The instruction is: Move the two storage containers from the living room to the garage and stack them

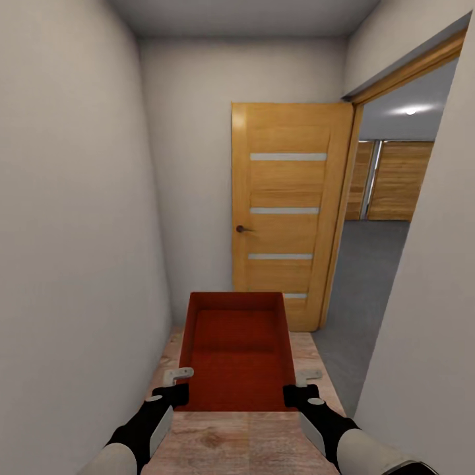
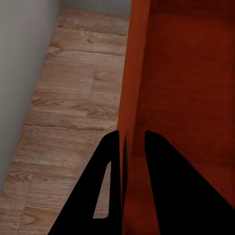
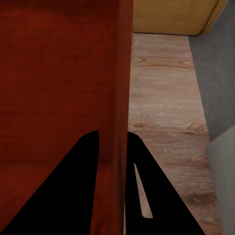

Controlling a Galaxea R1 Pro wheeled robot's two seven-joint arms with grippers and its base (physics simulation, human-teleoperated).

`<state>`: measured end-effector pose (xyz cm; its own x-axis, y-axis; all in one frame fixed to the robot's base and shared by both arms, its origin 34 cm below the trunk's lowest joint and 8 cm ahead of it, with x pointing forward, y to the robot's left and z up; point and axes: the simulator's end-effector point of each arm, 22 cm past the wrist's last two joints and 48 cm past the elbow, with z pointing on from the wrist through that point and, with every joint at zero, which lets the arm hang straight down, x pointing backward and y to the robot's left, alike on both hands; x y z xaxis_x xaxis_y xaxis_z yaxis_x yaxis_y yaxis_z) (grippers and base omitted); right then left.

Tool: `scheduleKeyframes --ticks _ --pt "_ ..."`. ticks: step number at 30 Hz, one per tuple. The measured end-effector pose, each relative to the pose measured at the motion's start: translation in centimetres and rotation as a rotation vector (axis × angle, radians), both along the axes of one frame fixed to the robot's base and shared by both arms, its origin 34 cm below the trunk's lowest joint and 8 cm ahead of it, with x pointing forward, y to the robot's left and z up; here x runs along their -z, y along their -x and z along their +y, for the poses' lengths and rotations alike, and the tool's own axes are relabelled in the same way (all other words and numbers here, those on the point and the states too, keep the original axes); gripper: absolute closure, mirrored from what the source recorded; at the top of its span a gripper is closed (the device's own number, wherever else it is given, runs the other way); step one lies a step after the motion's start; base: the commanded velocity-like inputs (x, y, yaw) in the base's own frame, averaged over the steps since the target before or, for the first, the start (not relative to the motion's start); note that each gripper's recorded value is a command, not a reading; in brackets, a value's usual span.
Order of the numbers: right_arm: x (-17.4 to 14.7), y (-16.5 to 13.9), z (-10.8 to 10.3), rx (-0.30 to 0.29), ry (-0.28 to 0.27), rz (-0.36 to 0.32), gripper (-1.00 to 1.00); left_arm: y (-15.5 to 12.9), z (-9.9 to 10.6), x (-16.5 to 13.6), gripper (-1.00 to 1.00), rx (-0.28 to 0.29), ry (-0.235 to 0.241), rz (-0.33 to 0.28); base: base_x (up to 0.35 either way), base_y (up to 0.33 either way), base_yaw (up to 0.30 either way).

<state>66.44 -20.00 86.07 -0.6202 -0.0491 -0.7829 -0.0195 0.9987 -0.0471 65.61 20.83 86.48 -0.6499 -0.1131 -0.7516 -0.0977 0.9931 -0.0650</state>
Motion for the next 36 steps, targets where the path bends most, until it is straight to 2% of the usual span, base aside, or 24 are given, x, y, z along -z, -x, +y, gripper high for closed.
scheduleKeyframes --ticks 36 --pt "0.01 0.01 -0.01 0.000 0.000 0.000 1.00 0.01 -0.01 0.02 1.00 0.000 0.000 0.000 0.323 0.000 0.000"
